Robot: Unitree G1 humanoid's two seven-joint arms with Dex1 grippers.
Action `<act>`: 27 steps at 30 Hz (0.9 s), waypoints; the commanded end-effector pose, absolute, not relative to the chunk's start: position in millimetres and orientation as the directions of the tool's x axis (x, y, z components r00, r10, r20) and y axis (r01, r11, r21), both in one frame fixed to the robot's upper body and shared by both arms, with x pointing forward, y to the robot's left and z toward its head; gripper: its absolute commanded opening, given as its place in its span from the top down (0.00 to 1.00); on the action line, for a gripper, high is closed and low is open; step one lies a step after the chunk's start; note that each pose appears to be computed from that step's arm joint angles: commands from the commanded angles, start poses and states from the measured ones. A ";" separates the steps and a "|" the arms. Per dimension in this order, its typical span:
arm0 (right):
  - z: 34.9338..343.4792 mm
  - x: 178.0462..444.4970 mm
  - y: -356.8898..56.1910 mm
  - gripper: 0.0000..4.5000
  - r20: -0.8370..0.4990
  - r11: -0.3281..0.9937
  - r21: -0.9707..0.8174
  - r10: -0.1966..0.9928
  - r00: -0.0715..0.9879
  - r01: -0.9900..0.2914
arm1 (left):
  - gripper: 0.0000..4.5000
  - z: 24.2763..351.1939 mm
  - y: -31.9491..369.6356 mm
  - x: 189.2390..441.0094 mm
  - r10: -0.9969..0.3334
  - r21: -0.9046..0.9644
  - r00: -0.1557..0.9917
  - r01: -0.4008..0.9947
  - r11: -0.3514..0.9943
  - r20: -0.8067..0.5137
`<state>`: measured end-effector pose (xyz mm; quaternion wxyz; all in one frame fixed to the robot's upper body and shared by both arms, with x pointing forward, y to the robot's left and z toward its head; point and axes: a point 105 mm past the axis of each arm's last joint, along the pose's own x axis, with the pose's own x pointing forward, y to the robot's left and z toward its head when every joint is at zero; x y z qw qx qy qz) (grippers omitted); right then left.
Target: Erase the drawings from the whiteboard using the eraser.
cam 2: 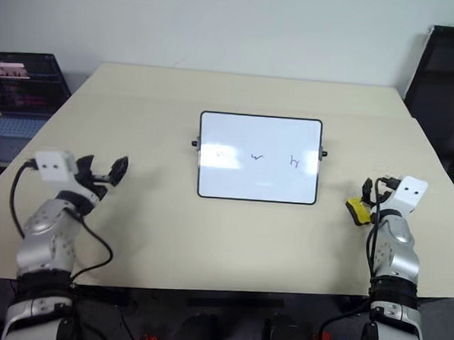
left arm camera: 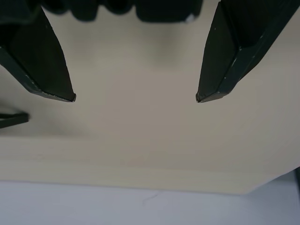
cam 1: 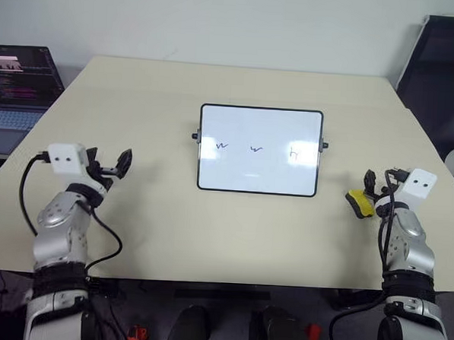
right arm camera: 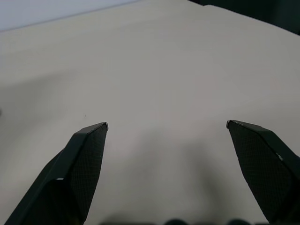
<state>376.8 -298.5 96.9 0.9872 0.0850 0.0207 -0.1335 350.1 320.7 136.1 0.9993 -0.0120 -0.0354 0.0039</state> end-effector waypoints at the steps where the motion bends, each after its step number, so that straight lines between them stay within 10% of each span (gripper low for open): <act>1: 111.6 376.3 -300.3 0.01 -0.016 0.956 0.150 -0.251 0.968 0.250 | 0.00 160.8 322.1 343.2 0.023 -0.013 0.989 -0.021 1.000 0.146; 27: 137.6 373.9 -329.4 0.01 0.057 0.935 0.147 -0.335 0.941 0.324 | 0.00 180.1 300.2 373.3 -0.033 -0.046 0.975 0.044 0.998 0.219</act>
